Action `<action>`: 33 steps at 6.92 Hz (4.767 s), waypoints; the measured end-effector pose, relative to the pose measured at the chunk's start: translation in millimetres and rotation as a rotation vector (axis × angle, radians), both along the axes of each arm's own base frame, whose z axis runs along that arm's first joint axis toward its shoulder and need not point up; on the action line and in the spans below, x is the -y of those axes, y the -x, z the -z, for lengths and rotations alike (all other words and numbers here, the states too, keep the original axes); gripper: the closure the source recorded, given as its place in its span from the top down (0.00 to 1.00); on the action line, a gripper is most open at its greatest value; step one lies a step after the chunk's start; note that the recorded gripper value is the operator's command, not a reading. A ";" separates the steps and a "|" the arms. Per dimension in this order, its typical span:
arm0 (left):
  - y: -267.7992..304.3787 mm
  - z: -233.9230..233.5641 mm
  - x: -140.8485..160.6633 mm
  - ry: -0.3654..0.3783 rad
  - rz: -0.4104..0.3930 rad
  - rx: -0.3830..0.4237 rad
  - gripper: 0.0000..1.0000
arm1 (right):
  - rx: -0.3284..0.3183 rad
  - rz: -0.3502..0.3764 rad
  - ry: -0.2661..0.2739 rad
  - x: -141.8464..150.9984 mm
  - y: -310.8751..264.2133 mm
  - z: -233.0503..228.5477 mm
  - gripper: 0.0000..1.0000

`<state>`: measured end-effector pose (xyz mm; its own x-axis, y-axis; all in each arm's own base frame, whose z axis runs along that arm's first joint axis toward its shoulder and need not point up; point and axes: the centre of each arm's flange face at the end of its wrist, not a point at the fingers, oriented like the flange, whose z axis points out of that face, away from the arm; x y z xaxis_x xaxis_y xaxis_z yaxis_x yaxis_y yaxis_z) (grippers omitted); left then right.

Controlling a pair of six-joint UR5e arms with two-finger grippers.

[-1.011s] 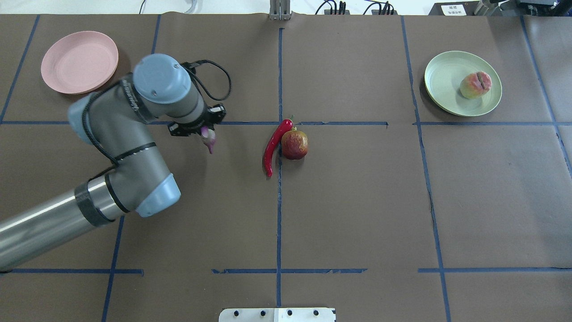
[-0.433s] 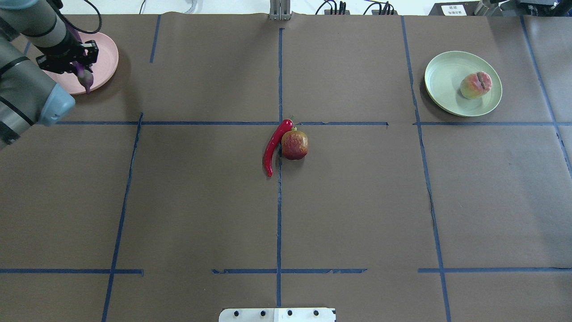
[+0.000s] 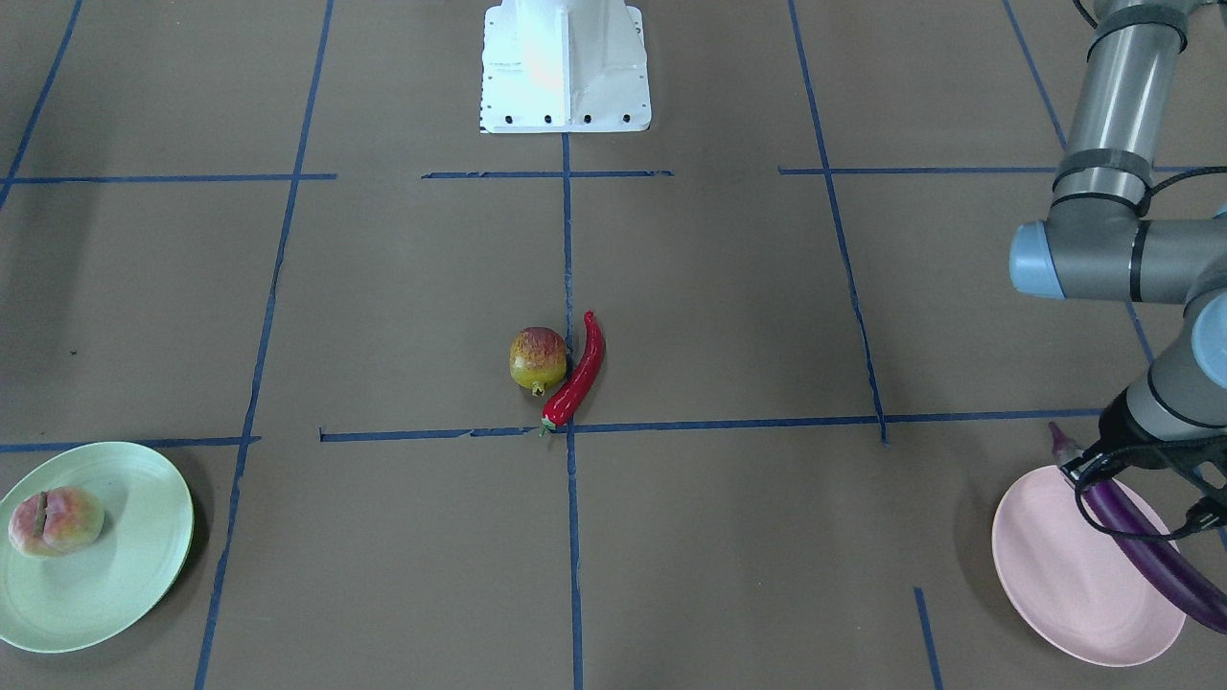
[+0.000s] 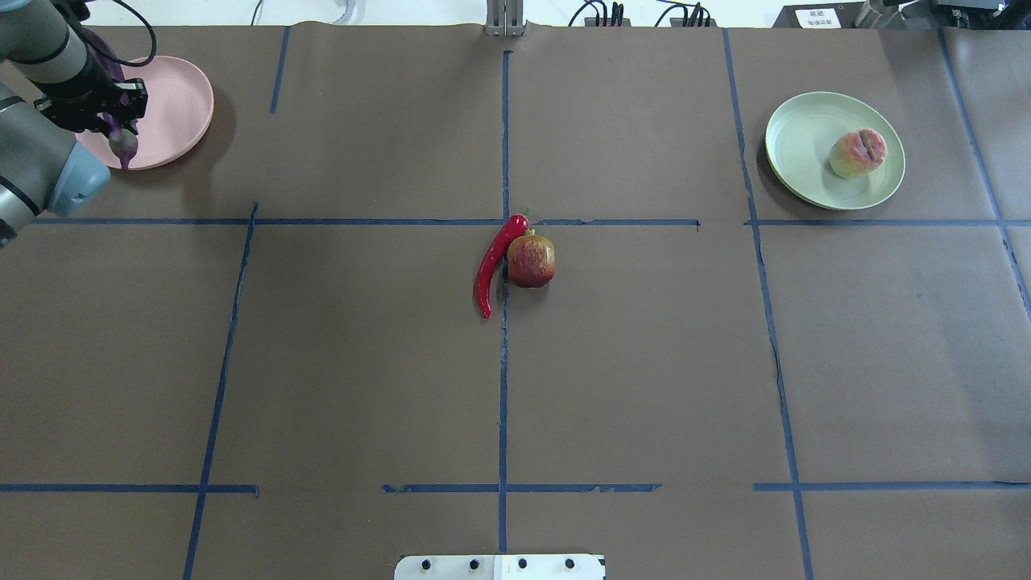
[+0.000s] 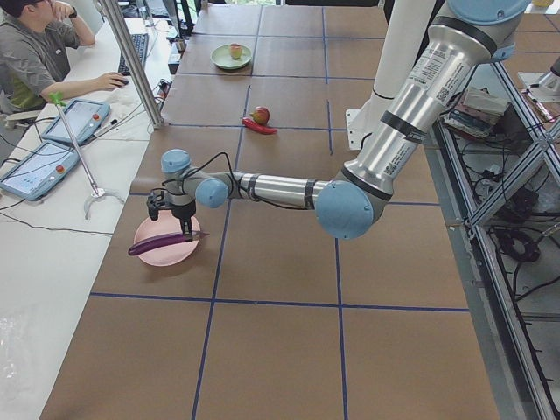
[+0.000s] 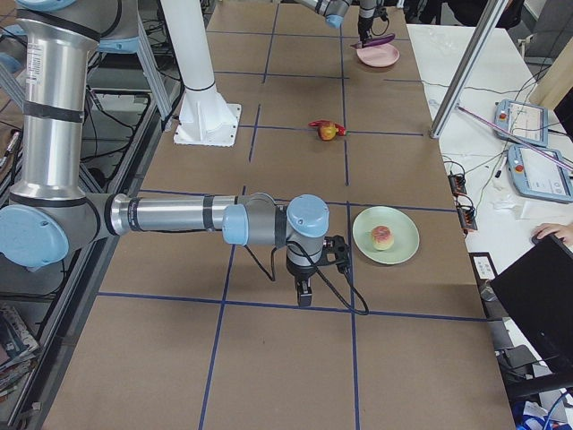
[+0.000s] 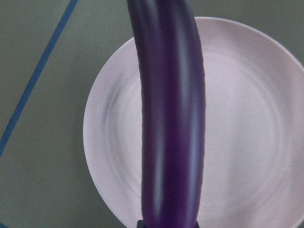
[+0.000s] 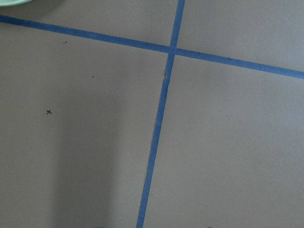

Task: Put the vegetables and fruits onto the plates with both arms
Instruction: 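Carry the eggplant with the left gripper to the pink plate, then release the eggplant onto the pink plate while the right arm reaches out, then lower the right gripper onto the pomegranate and close on it, then carry the pomegranate with the right gripper onto the green plate and release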

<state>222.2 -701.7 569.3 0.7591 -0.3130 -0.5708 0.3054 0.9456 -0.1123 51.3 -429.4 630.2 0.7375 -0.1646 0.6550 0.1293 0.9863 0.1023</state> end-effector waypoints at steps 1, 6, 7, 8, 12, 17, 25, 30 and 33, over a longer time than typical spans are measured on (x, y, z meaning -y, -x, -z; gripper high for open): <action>-0.5 -6.9 0.4 -0.014 -0.039 -0.012 1.00 | 0.000 0.000 0.000 0.0 0.0 0.3 1.00; 84.2 33.6 -20.4 -0.216 -0.193 -0.184 1.00 | 0.108 0.033 -0.079 19.8 20.6 48.0 1.00; 91.3 50.0 -39.8 -0.238 -0.199 -0.189 1.00 | 0.121 0.052 -0.113 41.0 40.6 77.9 1.00; 94.8 66.1 -60.3 -0.239 -0.206 -0.190 1.00 | 0.134 0.045 -0.106 60.2 71.1 108.7 1.00; 102.5 89.0 -113.9 -0.249 -0.221 -0.192 1.00 | 0.180 0.007 -0.009 98.4 278.5 276.6 1.00; 88.5 88.2 -119.4 -0.241 -0.236 -0.188 1.00 | 0.106 -0.115 0.015 72.1 533.4 423.0 1.00; 78.8 84.7 -120.4 -0.230 -0.248 -0.187 1.00 | -0.016 -0.106 -0.044 79.0 662.5 419.2 0.88; 78.2 81.0 -120.4 -0.223 -0.247 -0.184 1.00 | -0.041 -0.031 -0.122 101.8 640.5 427.7 0.07; 77.8 80.7 -120.0 -0.222 -0.247 -0.184 1.00 | -0.047 0.070 -0.186 193.4 521.8 401.7 0.07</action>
